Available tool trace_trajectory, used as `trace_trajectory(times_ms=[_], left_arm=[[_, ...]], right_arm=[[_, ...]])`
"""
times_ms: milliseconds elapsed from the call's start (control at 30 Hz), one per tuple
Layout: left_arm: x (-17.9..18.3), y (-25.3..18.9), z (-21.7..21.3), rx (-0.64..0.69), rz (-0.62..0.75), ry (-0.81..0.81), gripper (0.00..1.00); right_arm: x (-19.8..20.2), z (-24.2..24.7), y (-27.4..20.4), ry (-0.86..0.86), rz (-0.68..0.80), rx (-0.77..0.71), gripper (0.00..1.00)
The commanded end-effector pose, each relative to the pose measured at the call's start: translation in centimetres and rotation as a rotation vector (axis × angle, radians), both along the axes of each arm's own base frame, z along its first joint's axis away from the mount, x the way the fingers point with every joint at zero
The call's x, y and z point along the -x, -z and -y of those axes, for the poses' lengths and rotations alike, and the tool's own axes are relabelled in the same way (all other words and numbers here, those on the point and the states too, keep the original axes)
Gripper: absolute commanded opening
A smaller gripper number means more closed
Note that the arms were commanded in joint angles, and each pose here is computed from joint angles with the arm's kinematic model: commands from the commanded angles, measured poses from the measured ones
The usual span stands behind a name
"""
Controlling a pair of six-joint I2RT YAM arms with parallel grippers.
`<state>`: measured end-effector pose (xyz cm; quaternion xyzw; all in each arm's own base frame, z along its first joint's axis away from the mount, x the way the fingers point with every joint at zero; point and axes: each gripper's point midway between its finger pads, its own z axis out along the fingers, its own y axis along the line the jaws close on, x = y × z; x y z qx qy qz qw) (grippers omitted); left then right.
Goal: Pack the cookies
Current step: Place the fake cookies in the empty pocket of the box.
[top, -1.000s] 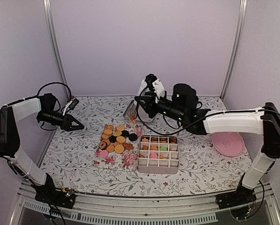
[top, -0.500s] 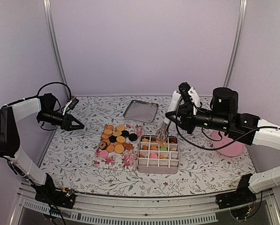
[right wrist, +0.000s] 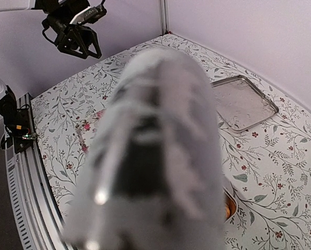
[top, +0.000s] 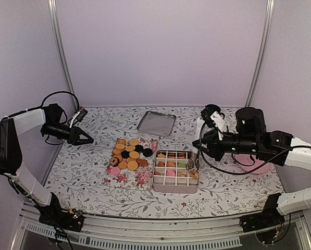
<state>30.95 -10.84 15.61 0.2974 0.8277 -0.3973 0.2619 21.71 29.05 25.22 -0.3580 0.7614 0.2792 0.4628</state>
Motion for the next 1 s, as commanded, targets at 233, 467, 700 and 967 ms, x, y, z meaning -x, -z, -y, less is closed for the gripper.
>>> trace_trajectory(times_ms=[233, 467, 700, 967], left_arm=[[0.0, -0.6, 0.1, 0.018, 0.011, -0.002, 0.56], [0.0, -0.6, 0.2, 0.019, 0.008, -0.002, 0.56], [0.1, -0.4, 0.2, 0.012, 0.007, 0.001, 0.56], [0.0, -0.4, 0.2, 0.011, 0.009, 0.003, 0.55]], right_arm=[[-1.8, 0.4, -1.1, 0.039, 0.091, -0.014, 0.00], [-2.6, 0.4, -0.6, 0.034, 0.115, 0.001, 0.00], [-2.8, 0.5, 0.9, 0.031, 0.088, 0.021, 0.00], [-2.4, 0.7, 1.4, 0.027, 0.061, 0.016, 0.00]])
